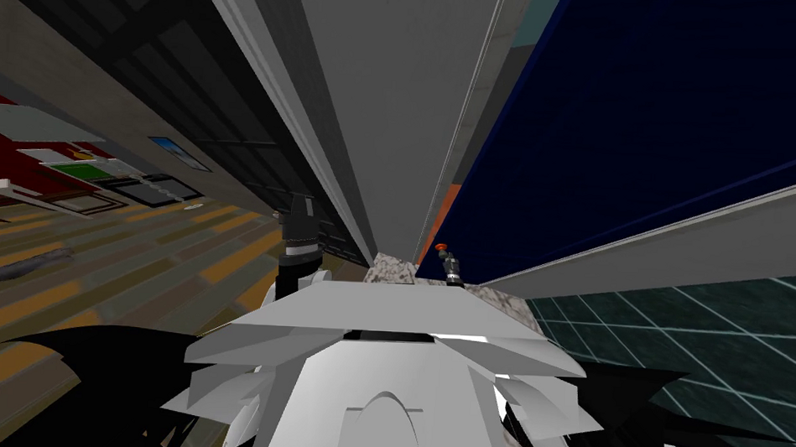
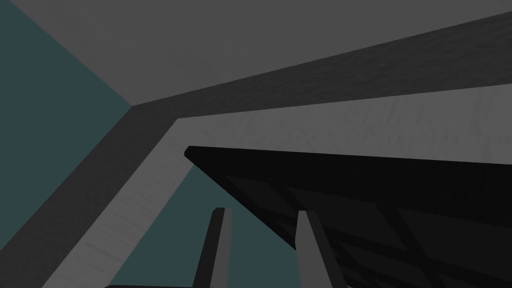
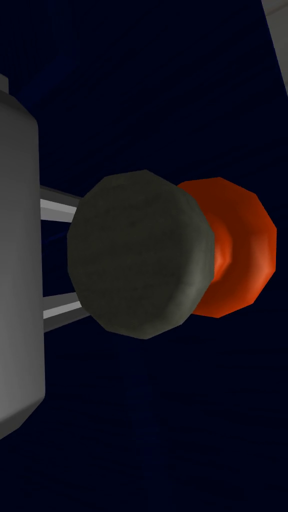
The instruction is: Pull the door open
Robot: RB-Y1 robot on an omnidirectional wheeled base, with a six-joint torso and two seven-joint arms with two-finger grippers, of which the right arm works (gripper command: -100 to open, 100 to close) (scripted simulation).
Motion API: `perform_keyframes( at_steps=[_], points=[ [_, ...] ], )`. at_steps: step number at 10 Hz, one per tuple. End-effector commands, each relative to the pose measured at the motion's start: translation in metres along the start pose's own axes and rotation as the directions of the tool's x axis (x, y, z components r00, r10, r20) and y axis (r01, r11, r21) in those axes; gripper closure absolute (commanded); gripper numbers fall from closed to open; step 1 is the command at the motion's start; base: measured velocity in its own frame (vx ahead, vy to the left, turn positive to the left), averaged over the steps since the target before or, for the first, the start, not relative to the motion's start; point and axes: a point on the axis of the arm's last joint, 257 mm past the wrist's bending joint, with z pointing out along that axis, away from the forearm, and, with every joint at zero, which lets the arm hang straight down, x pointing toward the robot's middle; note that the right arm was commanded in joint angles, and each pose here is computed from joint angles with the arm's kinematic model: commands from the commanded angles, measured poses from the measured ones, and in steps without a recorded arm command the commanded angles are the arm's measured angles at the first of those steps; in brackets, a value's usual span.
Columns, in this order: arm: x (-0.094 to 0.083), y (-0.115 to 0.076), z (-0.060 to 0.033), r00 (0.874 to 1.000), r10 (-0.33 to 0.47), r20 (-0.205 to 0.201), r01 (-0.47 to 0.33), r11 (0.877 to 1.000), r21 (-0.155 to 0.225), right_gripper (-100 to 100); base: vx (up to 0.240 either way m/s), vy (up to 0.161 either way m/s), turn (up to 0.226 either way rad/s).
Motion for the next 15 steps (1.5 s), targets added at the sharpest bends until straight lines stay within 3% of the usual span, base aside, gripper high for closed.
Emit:
perform_keyframes(
  at_steps=[1,2,3,5,6,9,12,14,15],
  points=[
    [0.020,-0.002,0.0057,0.996,0.082,-0.022,-0.083,0.997,-0.008,100,-0.059,-0.005,0.090],
    [0.020,-0.002,0.0057,0.996,0.082,-0.022,-0.083,0.997,-0.008,100,-0.038,-0.017,0.043],
    [0.017,-0.002,0.0078,0.991,0.133,-0.013,-0.133,0.991,-0.008,100,-0.044,-0.019,0.080],
    [0.017,-0.002,0.0078,0.991,0.134,-0.013,-0.134,0.991,-0.008,100,-0.016,-0.010,0.035],
    [0.014,-0.002,0.0098,0.983,0.185,-0.004,-0.185,0.983,-0.010,100,-0.029,0.002,0.069],
    [0.014,-0.002,0.0098,0.983,0.185,-0.004,-0.185,0.983,-0.010,100,-0.016,0.001,0.008],
    [0.008,-0.001,0.0138,0.958,0.286,0.013,-0.286,0.958,-0.015,100,-0.052,-0.013,0.099],
    [0.003,-0.001,0.0176,0.930,0.367,0.029,-0.366,0.930,-0.023,100,-0.049,-0.015,0.101],
    [0.003,-0.001,0.0176,0.924,0.382,0.029,-0.381,0.924,-0.023,100,-0.041,-0.009,0.024]
  ],
)
